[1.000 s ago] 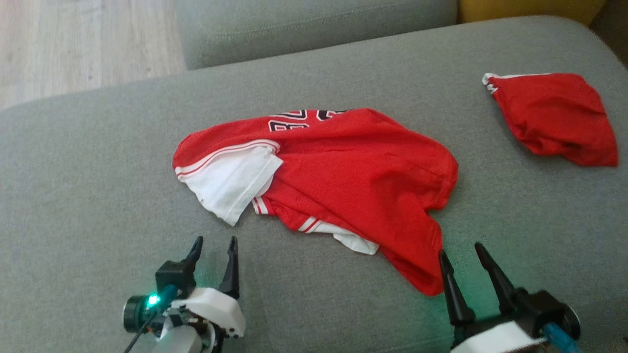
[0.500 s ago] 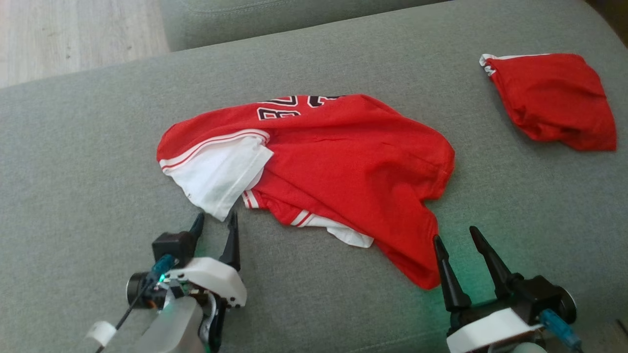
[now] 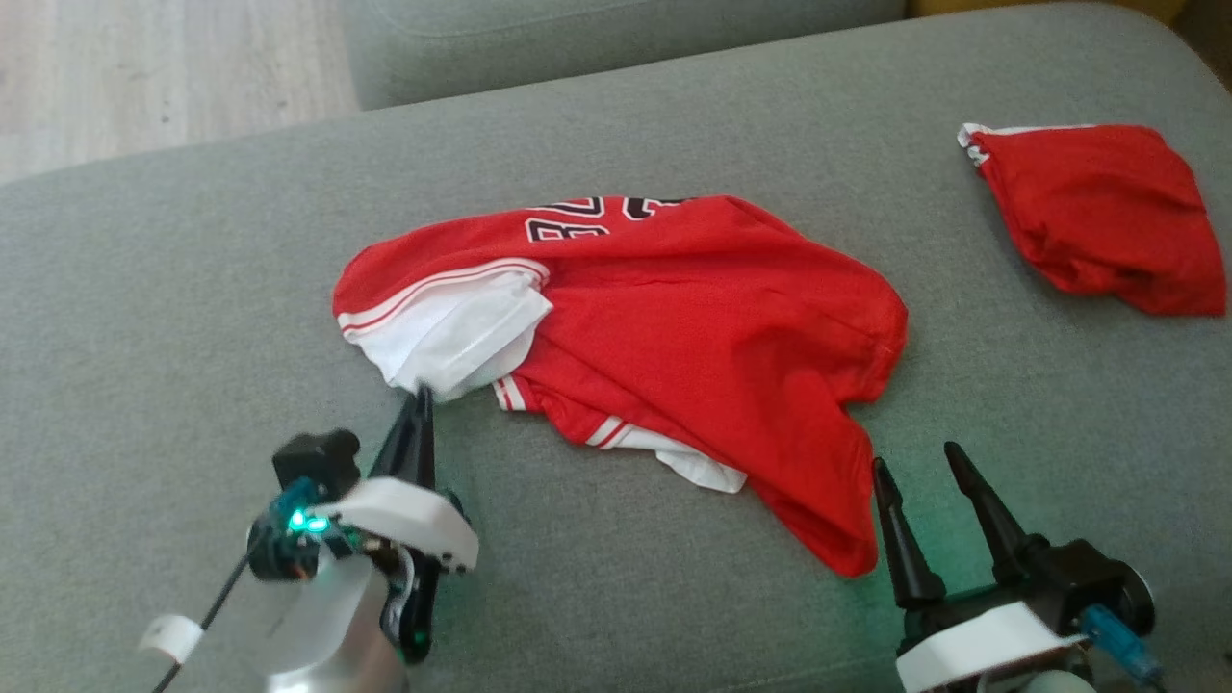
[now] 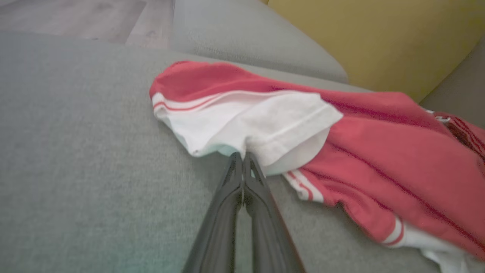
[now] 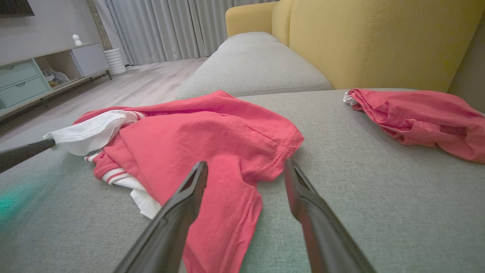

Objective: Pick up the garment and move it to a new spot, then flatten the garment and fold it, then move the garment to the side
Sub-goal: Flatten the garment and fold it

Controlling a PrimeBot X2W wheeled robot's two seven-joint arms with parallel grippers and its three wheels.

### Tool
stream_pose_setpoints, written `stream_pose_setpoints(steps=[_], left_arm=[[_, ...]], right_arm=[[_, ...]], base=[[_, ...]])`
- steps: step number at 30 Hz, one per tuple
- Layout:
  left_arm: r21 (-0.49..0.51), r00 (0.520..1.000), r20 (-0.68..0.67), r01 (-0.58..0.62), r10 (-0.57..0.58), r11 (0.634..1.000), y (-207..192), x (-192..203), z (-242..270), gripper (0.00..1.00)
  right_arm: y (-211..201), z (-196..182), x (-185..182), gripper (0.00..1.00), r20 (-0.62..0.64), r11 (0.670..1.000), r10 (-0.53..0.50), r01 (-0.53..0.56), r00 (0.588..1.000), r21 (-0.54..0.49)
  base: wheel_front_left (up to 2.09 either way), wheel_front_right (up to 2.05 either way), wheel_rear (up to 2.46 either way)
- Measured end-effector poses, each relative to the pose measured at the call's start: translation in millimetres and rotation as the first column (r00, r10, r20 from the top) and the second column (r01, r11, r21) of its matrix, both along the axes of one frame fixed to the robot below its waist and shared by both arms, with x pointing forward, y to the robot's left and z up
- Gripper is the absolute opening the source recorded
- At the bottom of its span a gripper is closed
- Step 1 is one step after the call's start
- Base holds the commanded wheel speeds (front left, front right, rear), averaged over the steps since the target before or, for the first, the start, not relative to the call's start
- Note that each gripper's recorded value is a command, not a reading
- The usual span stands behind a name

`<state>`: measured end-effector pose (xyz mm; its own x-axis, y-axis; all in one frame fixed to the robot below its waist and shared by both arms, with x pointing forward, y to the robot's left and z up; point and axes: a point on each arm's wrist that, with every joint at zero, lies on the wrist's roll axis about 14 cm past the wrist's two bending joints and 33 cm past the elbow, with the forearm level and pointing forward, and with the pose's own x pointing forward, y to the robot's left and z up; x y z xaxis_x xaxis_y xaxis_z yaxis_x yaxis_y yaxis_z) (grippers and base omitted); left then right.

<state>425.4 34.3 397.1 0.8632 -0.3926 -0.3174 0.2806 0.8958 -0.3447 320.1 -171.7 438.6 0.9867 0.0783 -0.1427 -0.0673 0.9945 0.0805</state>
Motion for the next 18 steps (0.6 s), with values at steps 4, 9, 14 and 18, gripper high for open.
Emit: stream_pose_setpoints(steps=[4,9,14,18], left_arm=[[-0.044,0.992,0.121,-0.036,0.041,0.998,8,13,37,0.0],[0.001,0.975,0.197,-0.1,0.097,0.995,42,1,48,0.0],[0.07,0.967,0.215,-0.157,0.138,0.985,74,-7,43,0.0],[0.055,0.957,0.237,-0.187,0.169,0.981,82,2,50,0.0]], right_arm=[[-4,3,1,1.0,0.012,1.0,-0.018,0.017,1.0,0.021],[-21,-8,-3,1.0,-0.028,0.985,-0.105,0.108,0.994,0.136],[-17,-18,11,1.0,-0.072,0.953,-0.119,0.134,0.99,0.272],[-19,-17,35,1.0,-0.085,0.932,-0.093,0.117,0.992,0.342]], base=[[0.0,0.0,0.0],[0.0,0.0,0.0],[0.0,0.0,0.0],[0.0,0.0,0.0]])
